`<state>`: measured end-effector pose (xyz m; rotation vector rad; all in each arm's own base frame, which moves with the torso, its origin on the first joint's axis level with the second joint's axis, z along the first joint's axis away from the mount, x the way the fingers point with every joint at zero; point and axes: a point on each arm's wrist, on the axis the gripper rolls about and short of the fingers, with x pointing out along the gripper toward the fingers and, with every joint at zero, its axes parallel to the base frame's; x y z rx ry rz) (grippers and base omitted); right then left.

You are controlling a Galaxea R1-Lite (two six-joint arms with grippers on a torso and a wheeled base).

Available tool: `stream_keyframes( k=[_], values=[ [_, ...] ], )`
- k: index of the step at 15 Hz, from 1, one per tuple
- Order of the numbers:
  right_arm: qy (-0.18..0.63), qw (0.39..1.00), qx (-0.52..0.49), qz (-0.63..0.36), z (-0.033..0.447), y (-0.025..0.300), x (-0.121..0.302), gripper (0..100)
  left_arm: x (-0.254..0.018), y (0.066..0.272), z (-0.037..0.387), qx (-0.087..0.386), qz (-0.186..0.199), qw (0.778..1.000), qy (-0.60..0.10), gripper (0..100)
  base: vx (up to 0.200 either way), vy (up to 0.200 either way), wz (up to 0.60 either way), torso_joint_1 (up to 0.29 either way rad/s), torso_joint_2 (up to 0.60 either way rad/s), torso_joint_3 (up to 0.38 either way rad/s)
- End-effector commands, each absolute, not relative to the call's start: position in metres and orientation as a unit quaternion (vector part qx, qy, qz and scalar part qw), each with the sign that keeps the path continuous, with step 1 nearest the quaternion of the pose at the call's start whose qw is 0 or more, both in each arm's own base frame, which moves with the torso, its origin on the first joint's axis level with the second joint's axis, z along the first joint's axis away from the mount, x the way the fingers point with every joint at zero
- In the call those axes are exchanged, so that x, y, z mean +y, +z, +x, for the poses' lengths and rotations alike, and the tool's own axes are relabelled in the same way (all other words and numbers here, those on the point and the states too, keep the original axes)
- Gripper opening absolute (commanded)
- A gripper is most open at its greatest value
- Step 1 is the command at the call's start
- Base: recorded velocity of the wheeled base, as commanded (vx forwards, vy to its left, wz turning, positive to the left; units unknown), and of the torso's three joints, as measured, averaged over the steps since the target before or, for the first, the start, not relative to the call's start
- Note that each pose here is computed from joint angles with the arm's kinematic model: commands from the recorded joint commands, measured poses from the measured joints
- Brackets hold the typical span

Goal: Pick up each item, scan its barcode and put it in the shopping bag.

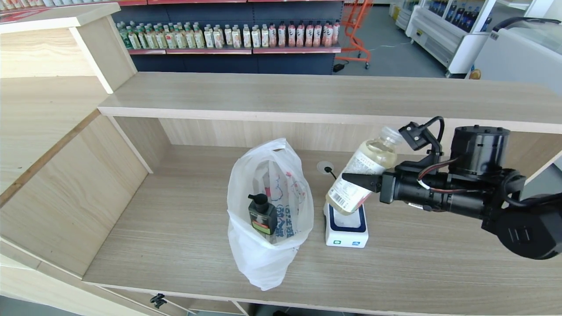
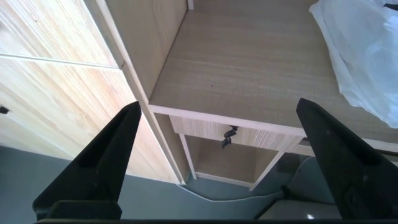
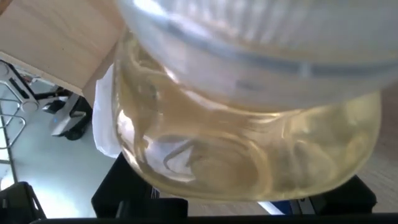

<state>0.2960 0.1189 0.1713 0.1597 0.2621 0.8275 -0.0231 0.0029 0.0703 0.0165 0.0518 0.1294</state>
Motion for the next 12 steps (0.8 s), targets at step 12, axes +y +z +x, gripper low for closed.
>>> stream_keyframes(
  k=[12],
  values=[
    [0.473,0.879,0.055,-0.018,0.411,0.085,0.23,0,0.003,0.07,-0.023,0.026,0.009,0.998,0.065,100,0.0,0.0,0.0,0.0,0.0,0.0]
  ],
)
